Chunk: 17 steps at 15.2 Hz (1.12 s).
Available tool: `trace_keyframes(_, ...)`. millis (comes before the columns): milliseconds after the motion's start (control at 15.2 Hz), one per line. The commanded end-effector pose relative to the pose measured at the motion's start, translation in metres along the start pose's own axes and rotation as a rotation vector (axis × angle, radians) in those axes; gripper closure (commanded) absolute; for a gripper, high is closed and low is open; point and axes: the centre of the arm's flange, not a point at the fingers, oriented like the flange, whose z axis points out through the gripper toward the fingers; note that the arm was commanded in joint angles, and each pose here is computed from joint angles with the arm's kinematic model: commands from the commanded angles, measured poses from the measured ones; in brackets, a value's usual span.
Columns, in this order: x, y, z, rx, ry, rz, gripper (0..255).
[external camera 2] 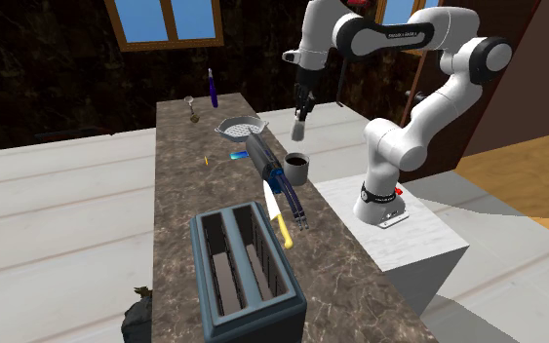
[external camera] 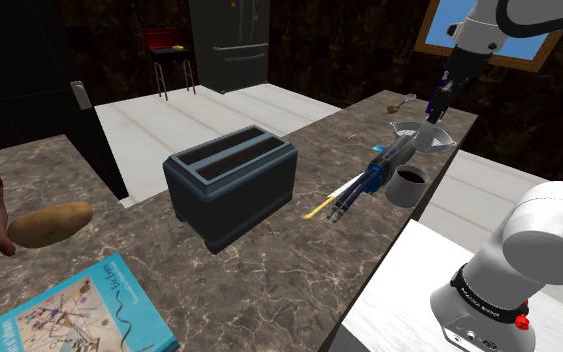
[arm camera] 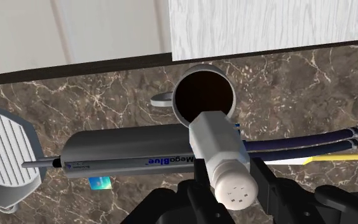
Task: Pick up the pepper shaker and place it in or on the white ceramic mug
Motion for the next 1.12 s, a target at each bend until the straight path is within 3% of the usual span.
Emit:
trace_keyframes(0,-0.005,0.029,-0.002,0.0,0.0,-0.001,255)
trace_keyframes(1056,-0.014,0.033,0.077,0.0,0.0,-0.001,255)
